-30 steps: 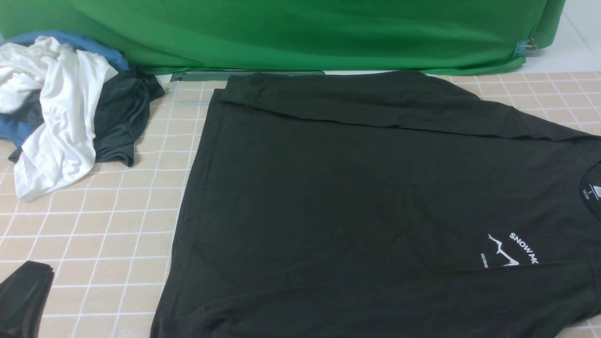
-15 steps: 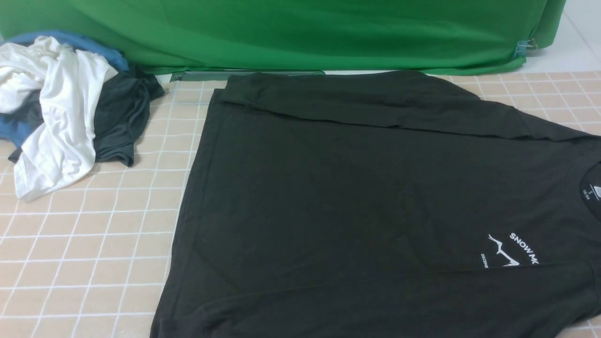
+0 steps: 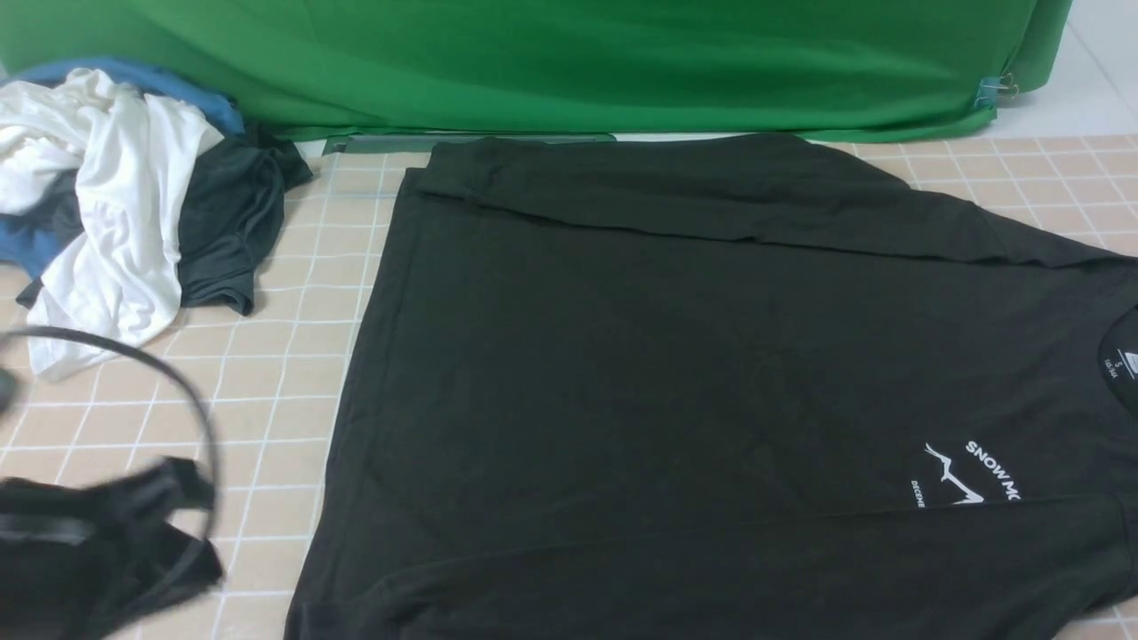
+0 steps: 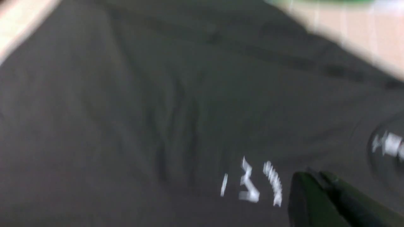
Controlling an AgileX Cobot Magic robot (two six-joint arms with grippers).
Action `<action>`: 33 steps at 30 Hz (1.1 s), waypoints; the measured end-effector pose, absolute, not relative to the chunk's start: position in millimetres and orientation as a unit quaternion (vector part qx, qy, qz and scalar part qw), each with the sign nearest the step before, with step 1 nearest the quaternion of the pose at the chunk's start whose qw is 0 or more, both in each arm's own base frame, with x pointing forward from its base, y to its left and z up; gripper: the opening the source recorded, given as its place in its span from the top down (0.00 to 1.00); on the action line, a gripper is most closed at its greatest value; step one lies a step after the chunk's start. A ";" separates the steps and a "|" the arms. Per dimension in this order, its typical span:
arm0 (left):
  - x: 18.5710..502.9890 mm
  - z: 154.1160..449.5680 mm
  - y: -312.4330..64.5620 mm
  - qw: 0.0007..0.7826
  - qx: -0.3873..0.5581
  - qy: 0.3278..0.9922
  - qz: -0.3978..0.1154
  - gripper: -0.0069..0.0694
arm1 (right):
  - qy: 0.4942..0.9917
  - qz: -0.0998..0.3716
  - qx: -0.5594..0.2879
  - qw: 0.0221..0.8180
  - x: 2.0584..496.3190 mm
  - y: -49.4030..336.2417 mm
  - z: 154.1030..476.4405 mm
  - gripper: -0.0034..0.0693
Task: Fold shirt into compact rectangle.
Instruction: 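Grasp the left edge of the dark T-shirt lying flat on the table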
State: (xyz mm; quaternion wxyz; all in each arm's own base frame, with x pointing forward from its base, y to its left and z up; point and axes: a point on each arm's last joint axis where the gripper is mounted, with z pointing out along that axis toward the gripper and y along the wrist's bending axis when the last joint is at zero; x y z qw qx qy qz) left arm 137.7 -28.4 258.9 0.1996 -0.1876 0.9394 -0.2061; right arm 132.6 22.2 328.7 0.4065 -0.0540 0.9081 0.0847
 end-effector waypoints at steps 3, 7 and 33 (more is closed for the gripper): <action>155.9 231.7 -36.1 0.080 -0.151 0.961 -0.219 0.89 | 0.921 0.085 -0.053 0.377 142.0 23.0 320.8 0.90; 167.3 212.7 -44.3 0.029 -0.134 0.968 -0.210 0.89 | 0.921 0.089 -0.066 0.372 142.8 26.7 319.9 0.90; 205.3 188.8 -85.7 0.118 -0.075 0.987 -0.081 0.36 | 0.916 0.090 -0.082 0.383 143.6 30.0 321.4 0.79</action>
